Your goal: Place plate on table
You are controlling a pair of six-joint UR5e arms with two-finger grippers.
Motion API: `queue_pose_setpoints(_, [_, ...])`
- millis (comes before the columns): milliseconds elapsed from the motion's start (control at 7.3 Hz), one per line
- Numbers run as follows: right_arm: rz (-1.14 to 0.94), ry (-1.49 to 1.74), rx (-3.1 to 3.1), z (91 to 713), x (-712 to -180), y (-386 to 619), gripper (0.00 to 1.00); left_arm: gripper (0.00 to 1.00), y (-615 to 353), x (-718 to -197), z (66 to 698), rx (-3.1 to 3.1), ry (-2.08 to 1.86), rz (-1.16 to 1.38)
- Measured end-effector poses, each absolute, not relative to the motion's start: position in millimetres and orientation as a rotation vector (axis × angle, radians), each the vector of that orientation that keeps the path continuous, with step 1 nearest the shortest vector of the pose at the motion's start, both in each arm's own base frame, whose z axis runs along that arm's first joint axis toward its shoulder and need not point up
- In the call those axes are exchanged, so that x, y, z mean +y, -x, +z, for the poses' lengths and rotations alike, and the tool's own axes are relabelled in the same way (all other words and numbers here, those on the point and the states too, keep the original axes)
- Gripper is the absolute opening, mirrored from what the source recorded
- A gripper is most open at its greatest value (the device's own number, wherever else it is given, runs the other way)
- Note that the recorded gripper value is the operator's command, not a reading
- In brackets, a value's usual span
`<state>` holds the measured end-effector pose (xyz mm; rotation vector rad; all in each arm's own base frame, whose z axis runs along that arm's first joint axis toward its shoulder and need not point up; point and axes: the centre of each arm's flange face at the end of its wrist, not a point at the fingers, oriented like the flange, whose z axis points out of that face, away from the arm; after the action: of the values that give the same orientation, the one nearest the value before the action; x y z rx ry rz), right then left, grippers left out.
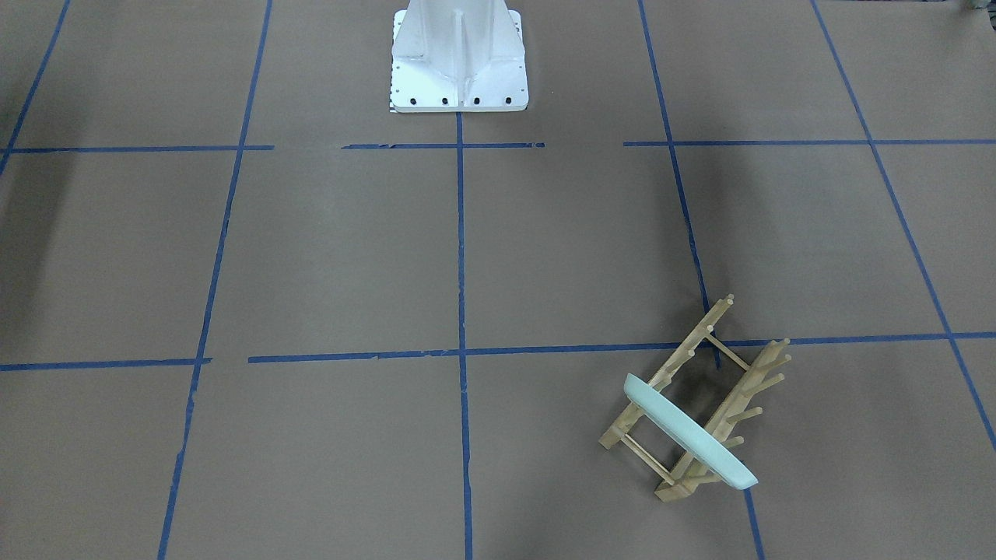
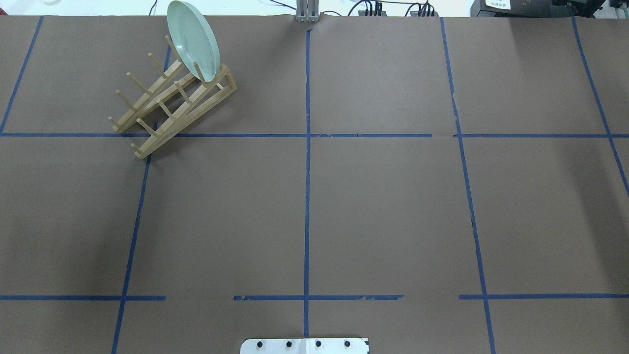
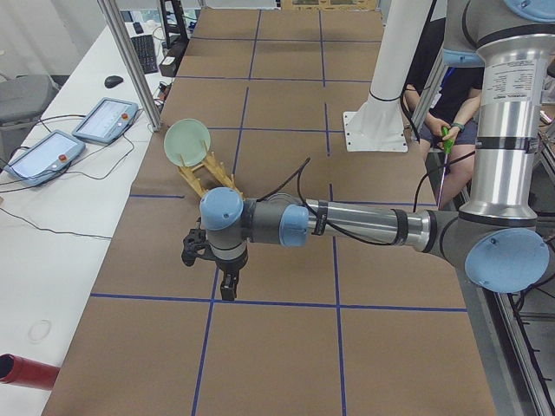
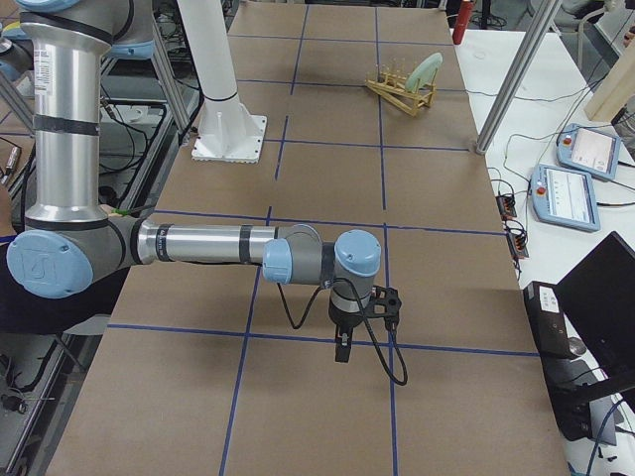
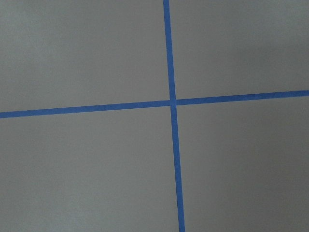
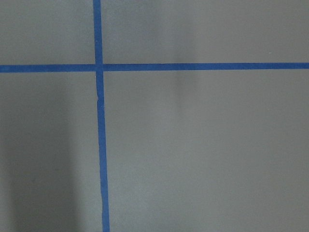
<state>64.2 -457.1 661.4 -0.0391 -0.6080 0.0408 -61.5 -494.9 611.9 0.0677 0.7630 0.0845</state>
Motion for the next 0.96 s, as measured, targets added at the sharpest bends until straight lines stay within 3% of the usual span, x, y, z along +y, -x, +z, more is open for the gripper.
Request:
queue_pose_setpoints(411, [0.041, 0.039, -0.609, 661, -457, -64, 1.00, 1.00, 61, -506, 603, 0.763, -0.114, 0.161])
queue_pose_setpoints(959, [0.041, 0.039, -0.609, 661, -457, -64, 1.00, 1.00, 15, -572, 494, 0.845, -0.335, -0.062])
